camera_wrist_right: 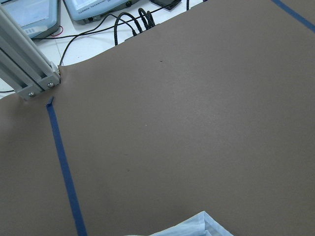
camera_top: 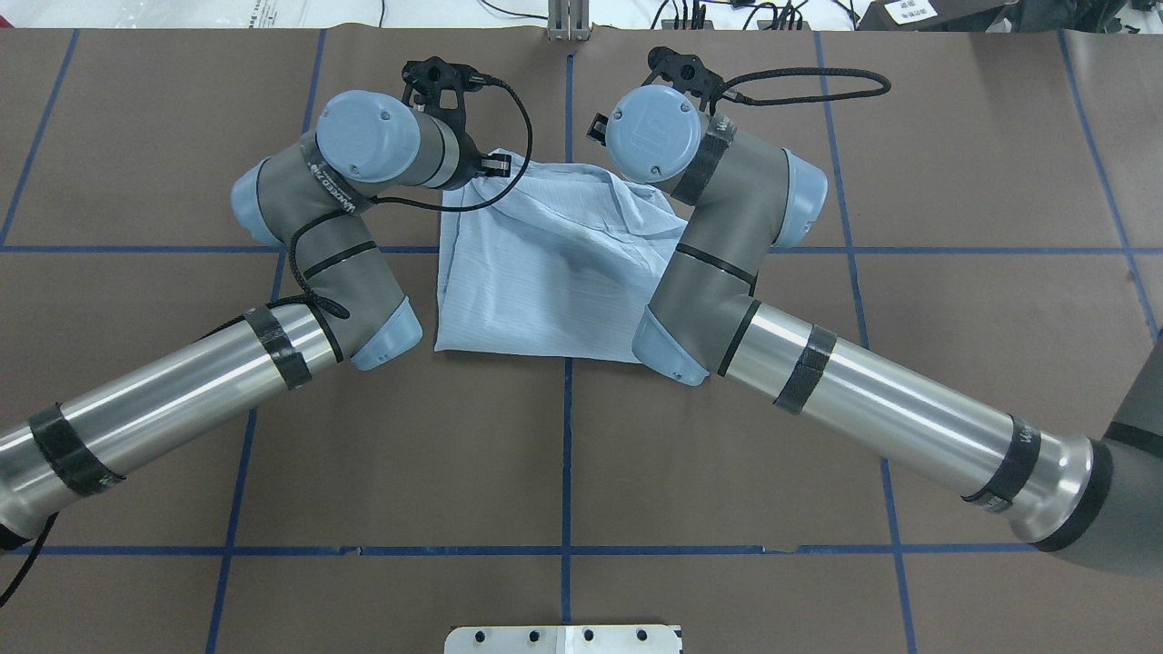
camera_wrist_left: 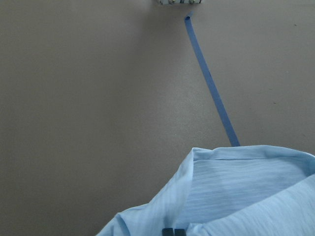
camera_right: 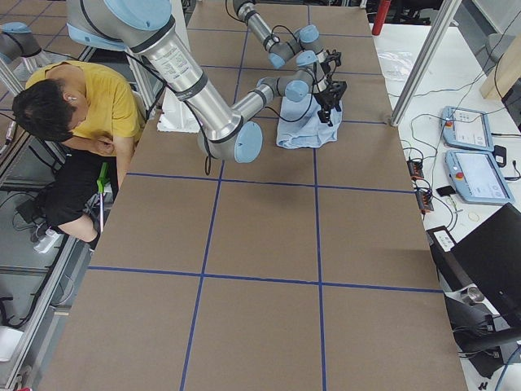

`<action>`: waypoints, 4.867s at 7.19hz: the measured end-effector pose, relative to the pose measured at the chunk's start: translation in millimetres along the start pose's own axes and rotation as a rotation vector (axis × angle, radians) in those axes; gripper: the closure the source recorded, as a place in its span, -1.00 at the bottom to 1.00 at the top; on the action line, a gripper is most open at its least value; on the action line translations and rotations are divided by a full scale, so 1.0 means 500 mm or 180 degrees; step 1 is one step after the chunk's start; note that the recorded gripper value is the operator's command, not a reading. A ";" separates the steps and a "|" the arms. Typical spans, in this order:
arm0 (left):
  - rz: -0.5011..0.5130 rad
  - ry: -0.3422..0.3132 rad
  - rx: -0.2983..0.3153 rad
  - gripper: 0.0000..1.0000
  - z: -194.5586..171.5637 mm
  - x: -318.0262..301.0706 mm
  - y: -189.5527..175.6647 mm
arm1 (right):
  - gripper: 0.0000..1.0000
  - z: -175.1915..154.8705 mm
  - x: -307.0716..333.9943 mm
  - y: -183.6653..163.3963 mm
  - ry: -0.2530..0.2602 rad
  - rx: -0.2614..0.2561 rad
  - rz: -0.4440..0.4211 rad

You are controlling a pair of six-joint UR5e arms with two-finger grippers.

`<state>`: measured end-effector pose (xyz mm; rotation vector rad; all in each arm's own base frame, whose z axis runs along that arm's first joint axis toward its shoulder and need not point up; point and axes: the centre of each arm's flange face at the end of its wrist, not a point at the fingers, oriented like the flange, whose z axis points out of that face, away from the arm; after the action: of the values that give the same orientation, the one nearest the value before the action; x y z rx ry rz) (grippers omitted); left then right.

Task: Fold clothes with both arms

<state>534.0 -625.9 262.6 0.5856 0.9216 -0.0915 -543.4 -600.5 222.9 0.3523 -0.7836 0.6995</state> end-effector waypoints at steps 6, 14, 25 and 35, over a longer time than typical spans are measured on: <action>-0.0062 -0.0064 0.0115 -1.00 0.017 0.009 -0.043 | -1.00 0.002 0.006 0.000 0.0006 0.0004 -0.0004; 0.1539 -0.0209 -0.0533 -1.00 -0.470 -0.536 -0.093 | -1.00 -0.060 0.668 -0.527 0.0010 -0.1034 -0.1541; 0.0209 -0.0566 -0.1547 -1.00 -0.665 -1.109 0.144 | -1.00 -0.224 1.433 -0.610 0.0326 -0.1684 -0.1744; 0.0175 -0.0405 -0.1503 -1.00 -0.750 -1.173 0.230 | -1.00 -0.221 1.500 -0.535 0.0360 -0.1767 -0.1739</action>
<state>-59.7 -436.2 592.9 0.1636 0.7675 0.1354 75.7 -405.1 697.4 0.0107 -0.6984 -0.0227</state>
